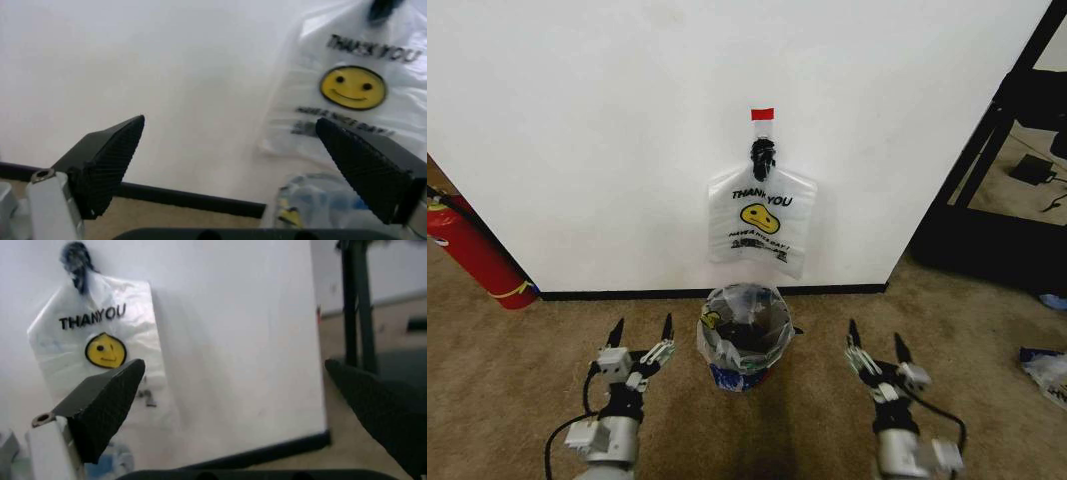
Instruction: Pick up the garbage bag from the wall and place it over the trash bin.
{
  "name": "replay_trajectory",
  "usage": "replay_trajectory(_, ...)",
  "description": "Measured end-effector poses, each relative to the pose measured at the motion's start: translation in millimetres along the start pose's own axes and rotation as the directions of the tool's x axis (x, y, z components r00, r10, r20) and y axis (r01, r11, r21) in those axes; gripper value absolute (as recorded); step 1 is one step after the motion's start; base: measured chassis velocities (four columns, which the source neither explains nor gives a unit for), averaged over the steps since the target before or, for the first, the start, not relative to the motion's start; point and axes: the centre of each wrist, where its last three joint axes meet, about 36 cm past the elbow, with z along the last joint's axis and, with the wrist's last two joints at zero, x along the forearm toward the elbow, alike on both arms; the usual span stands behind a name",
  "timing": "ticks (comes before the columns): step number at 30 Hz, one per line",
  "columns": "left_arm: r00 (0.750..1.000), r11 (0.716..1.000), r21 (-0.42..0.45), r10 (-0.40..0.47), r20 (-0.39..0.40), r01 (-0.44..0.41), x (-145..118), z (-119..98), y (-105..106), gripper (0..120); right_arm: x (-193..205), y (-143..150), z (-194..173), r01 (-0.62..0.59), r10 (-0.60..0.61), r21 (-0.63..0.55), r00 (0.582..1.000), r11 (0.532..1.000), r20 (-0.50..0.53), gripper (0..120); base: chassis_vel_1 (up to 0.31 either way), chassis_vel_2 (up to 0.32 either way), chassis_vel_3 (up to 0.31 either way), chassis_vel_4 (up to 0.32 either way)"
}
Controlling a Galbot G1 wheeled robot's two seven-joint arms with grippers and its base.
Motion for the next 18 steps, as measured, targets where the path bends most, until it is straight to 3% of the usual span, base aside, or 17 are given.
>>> replay_trajectory(7, 1.000, 1.000, -0.024, 0.019, 0.021, -0.018, 10.4, -11.5, 5.3, 100, 25.2, -6.9, 2.1, 0.034, -0.043, 0.118, 0.996, 0.992, 0.076, 100, 0.000, 0.000, 0.000, 0.000)
replay_trajectory(18, 0.998, 0.997, -0.056, 0.050, 0.049, -0.048, 12.6, -7.0, -3.4, 100, 29.3, -3.4, -15.7, 0.039, -0.055, 0.138, 0.992, 0.990, 0.114, 100, 0.000, 0.000, 0.000, 0.000)
